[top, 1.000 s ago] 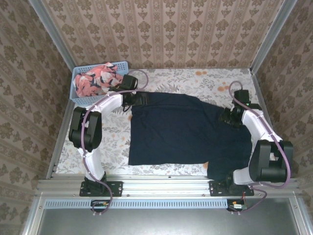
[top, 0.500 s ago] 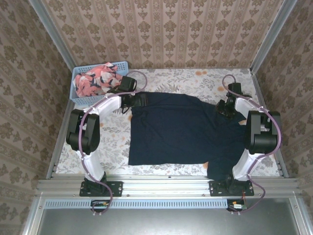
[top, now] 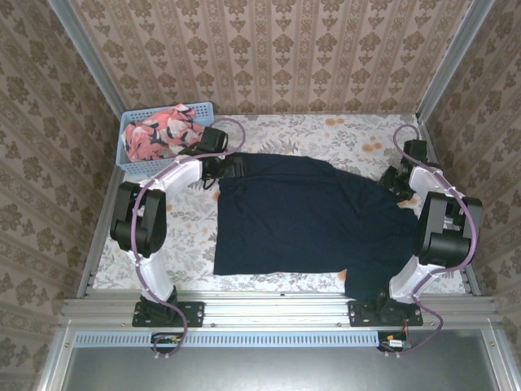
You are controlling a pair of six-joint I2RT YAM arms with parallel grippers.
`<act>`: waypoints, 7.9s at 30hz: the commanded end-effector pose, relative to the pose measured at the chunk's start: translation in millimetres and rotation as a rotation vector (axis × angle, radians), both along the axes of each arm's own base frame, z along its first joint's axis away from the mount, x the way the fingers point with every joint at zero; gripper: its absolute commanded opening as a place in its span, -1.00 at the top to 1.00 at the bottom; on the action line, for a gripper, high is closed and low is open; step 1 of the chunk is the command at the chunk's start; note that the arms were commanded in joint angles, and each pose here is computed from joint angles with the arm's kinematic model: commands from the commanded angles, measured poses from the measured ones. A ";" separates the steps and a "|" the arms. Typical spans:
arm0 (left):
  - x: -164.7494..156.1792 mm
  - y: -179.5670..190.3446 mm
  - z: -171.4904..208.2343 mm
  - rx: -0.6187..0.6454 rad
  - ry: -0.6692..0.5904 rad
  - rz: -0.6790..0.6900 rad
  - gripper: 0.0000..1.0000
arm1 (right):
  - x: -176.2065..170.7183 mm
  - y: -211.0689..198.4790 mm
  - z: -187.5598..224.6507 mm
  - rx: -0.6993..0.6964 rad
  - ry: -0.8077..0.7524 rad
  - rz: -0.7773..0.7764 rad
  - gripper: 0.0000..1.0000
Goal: Fold and stack the mixed laundry pile
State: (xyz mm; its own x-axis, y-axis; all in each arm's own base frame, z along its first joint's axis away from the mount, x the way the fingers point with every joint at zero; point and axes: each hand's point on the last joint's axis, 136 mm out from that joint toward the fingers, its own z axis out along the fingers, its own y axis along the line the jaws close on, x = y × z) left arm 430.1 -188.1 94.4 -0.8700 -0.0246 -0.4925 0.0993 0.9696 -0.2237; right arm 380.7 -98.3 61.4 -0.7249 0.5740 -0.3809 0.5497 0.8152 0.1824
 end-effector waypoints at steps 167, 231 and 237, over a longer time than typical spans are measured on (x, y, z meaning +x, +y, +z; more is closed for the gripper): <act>126.6 -124.2 -16.6 -0.310 -0.075 -0.077 -0.24 | 26.8 16.6 -21.1 0.029 0.022 -0.026 0.46; 202.4 -50.6 -21.2 -0.340 -0.072 0.105 -0.23 | 233.2 50.9 -1.6 0.367 -0.187 0.004 0.41; 204.2 -50.4 55.3 -0.340 -0.203 0.021 -1.00 | 204.0 46.3 87.6 0.287 -0.323 0.089 -0.19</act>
State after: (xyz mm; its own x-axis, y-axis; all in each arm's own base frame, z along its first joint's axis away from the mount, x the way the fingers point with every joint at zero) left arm 645.3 -235.0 91.8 -0.7766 -0.2907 -0.5590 0.0641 0.8461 -0.5291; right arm 596.8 -53.4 62.5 -0.6727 0.6717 -0.3104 0.4697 0.7118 0.5223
